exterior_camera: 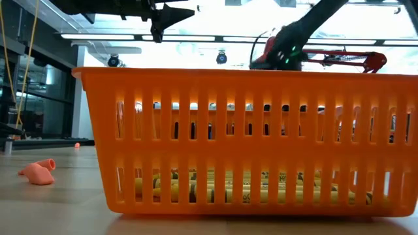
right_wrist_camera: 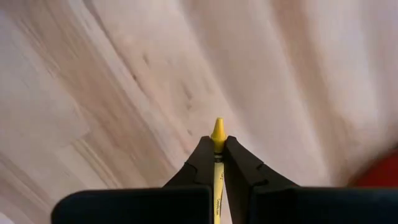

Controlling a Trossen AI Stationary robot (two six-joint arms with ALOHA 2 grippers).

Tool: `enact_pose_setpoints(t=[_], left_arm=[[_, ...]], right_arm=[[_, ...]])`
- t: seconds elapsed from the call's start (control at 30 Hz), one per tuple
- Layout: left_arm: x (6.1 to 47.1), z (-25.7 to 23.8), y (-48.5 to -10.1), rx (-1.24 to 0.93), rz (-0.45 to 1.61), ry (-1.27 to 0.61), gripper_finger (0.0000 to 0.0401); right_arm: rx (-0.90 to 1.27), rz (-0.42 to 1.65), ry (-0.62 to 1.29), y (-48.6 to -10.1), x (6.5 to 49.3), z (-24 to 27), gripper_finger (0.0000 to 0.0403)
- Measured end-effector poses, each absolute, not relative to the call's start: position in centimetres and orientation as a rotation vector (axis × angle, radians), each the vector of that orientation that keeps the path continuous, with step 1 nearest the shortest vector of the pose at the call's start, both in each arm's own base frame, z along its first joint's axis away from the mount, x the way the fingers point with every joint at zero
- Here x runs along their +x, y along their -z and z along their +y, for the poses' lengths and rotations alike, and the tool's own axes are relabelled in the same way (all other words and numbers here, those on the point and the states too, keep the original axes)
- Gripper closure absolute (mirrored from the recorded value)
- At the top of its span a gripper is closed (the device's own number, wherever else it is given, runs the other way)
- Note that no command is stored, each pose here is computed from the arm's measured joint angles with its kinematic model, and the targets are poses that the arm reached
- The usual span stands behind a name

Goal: Sort crayons
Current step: Put the yellow crayon into the orange bin

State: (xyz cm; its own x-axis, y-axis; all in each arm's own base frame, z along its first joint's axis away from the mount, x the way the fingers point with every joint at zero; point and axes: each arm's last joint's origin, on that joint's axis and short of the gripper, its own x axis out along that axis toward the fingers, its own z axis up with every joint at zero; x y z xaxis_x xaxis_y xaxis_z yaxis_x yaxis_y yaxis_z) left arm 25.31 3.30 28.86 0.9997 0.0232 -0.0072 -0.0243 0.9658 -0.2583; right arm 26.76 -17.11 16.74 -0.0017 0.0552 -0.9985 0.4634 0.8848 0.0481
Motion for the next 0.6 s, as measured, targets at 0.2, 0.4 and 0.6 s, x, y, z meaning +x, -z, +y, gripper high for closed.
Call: enact_pose_setpoints(t=[0.2, 0.4, 0.6], left_arm=[[25.2, 3.3, -28.8, -0.263, 0.018, -0.027, 0.0237], [24.8, 3.7, -29.3, -0.307, -0.007, -0.04, 0.0237], [24.7, 4.4, -29.3, -0.28, -0.011, -0.071, 0.0237]], right_arm=[[0.371, 1.303, 0.325, -21.2, 25.6, -13.6, 0.0402], [0.493, 0.984, 0.315, -22.0, 22.6, -8.2, 0.0402], [0.643, 0.611, 0.189, -20.4, 21.7, -3.1, 0.0402]])
